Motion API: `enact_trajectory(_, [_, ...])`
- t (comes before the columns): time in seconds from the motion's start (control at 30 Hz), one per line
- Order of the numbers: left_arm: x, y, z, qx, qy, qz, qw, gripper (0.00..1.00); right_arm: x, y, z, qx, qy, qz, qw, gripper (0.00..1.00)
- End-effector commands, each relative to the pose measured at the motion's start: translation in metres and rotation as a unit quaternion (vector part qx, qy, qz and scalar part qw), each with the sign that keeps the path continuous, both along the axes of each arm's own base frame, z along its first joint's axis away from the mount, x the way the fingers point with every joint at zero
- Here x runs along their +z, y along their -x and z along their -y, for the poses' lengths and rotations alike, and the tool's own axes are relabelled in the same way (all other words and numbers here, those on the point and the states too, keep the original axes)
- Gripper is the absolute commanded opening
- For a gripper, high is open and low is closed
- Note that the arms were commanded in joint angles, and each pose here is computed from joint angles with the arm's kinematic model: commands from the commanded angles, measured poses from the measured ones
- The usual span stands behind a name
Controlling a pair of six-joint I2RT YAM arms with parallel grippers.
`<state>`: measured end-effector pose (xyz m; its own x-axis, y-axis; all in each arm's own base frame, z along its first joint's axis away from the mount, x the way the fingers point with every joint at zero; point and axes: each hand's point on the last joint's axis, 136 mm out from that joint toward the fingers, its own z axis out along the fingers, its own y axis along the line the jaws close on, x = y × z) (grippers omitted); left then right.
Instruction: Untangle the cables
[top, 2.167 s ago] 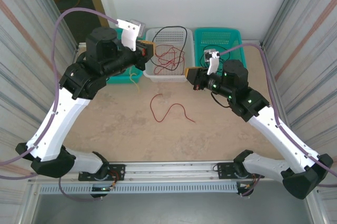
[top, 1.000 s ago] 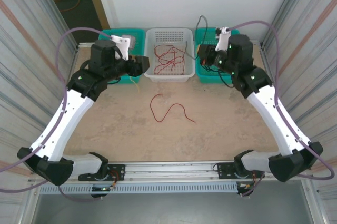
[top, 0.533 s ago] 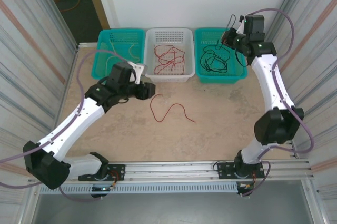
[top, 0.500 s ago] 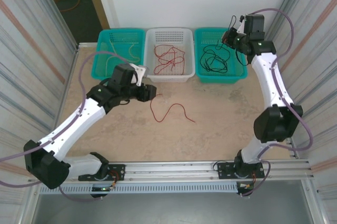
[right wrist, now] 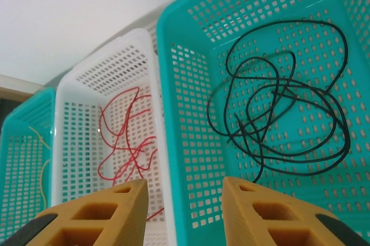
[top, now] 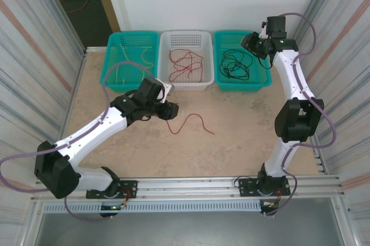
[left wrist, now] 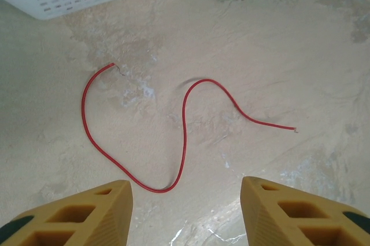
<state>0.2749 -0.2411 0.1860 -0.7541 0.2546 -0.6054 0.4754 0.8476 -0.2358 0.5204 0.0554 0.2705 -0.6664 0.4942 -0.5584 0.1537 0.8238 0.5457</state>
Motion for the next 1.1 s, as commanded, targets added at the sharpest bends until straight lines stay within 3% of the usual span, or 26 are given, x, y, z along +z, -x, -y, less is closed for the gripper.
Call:
enact_trajectory(0.0, [-0.027, 0.007, -0.007, -0.005, -0.052, -0.020, 0.998, 0.53, 0.016, 0.024, -0.010, 0.016, -0.003, 0.012, 1.000, 0.40])
enact_trajectory(0.27, [-0.065, 0.016, 0.001, -0.039, -0.117, -0.044, 0.991, 0.53, 0.021, 0.108, -0.045, 0.057, 0.021, 0.048, 0.997, 0.45])
enact_trajectory(0.57, [-0.113, 0.007, 0.021, -0.072, -0.164, -0.080, 0.981, 0.49, -0.023, 0.199, -0.072, 0.083, 0.023, 0.033, 0.996, 0.46])
enact_trajectory(0.73, [-0.132, -0.002, 0.035, -0.084, -0.172, -0.097, 0.977, 0.45, -0.030, 0.215, -0.067, 0.078, 0.021, 0.026, 0.996, 0.46])
enact_trajectory(1.07, [-0.149, -0.011, 0.049, -0.085, -0.166, -0.106, 0.977, 0.34, -0.019, 0.211, -0.071, 0.078, 0.008, 0.041, 0.996, 0.46])
